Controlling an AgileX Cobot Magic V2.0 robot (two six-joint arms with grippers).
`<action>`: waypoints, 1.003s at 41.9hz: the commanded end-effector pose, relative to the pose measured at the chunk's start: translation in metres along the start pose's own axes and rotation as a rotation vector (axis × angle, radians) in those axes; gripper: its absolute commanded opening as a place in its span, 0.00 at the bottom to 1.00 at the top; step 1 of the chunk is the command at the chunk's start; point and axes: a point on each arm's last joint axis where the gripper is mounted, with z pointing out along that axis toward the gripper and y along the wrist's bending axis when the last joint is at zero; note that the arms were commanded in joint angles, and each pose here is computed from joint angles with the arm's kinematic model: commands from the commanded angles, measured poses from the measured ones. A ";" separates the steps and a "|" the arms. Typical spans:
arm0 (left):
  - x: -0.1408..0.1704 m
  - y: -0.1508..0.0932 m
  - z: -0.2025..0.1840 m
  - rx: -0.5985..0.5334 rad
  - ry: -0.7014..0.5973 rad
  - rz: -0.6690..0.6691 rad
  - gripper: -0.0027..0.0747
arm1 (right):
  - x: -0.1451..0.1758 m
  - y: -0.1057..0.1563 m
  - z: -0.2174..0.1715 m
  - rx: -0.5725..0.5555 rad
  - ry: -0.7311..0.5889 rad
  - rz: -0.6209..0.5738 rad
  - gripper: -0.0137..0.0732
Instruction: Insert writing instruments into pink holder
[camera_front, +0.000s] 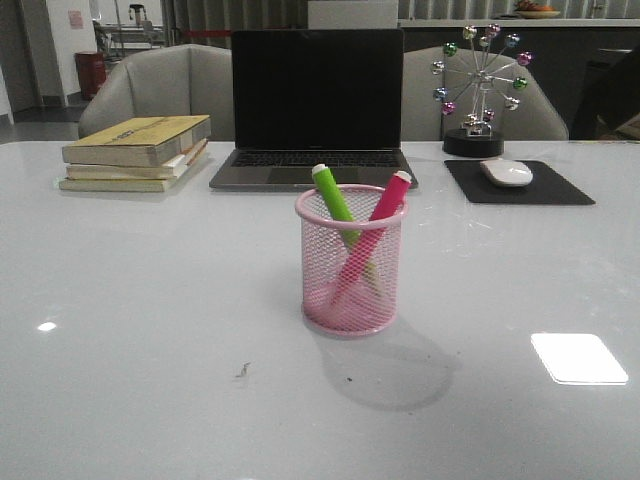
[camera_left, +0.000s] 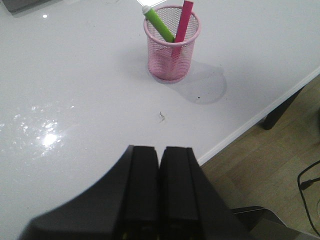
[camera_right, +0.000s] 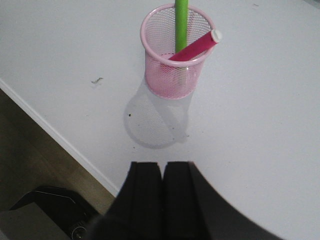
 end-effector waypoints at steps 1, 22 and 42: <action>-0.011 0.000 -0.007 0.007 -0.087 -0.007 0.15 | -0.014 0.000 -0.008 0.009 -0.110 -0.016 0.25; 0.010 0.024 -0.024 -0.184 -0.334 0.008 0.15 | -0.014 0.000 -0.008 0.009 -0.109 -0.016 0.25; 0.117 0.039 -0.007 -0.638 -0.721 -0.082 0.15 | -0.014 0.000 -0.008 0.009 -0.109 -0.016 0.25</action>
